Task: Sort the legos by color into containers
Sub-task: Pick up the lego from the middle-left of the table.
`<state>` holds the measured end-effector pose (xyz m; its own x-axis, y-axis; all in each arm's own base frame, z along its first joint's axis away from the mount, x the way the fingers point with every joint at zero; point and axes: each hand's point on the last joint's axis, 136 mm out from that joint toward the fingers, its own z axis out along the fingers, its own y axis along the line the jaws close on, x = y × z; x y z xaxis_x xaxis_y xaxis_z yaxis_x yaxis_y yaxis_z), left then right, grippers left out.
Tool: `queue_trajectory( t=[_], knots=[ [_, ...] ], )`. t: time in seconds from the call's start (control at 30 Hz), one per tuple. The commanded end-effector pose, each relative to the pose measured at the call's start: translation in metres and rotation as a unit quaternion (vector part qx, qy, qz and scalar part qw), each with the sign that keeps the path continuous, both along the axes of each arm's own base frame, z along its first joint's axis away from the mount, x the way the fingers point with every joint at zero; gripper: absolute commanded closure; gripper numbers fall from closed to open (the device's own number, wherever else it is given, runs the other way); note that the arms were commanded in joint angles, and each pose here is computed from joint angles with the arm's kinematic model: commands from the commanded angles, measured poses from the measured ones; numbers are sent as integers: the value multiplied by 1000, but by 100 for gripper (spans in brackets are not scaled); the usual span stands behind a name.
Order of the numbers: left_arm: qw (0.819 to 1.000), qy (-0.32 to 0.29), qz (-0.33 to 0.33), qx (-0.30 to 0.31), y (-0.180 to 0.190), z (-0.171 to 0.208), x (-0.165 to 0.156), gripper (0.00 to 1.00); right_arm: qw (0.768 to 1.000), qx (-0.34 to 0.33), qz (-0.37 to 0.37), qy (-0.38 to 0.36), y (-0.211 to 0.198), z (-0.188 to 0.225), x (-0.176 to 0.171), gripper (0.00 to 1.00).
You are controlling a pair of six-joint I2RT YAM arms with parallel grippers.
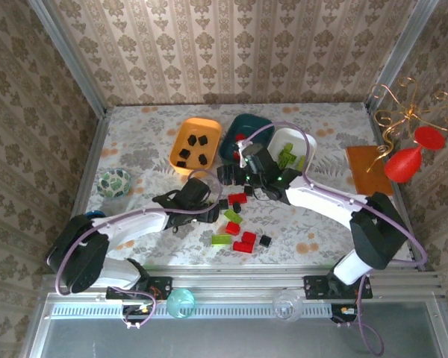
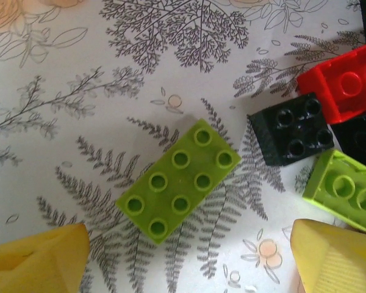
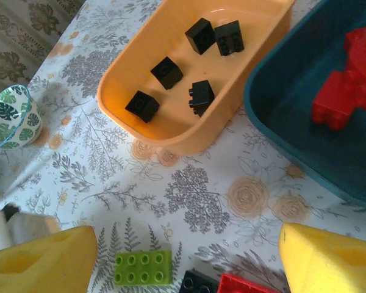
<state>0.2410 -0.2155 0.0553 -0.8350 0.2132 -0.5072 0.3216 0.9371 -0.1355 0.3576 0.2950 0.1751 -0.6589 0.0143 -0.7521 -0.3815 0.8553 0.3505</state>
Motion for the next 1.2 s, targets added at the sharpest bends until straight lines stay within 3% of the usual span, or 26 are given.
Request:
queue_trajectory(
  t=[0.0, 0.37, 0.73, 0.97, 1.17],
  knots=[
    [999, 11, -19, 31, 0, -4, 3, 13, 999, 12, -28, -35, -12, 25, 1, 20],
    [996, 16, -28, 81, -2, -23, 21, 15, 998, 7, -43, -44, -26, 28, -2, 19],
    [995, 53, -26, 83, -1, -51, 12, 47, 997, 11, -56, -49, -40, 31, -2, 19],
    [996, 46, -24, 71, 2, -39, 4, 62, 997, 13, -62, -43, -44, 27, -2, 19],
    [999, 6, -37, 32, -13, 10, 7, 64, 995, 18, -88, -52, -61, 34, -9, 19]
  ],
)
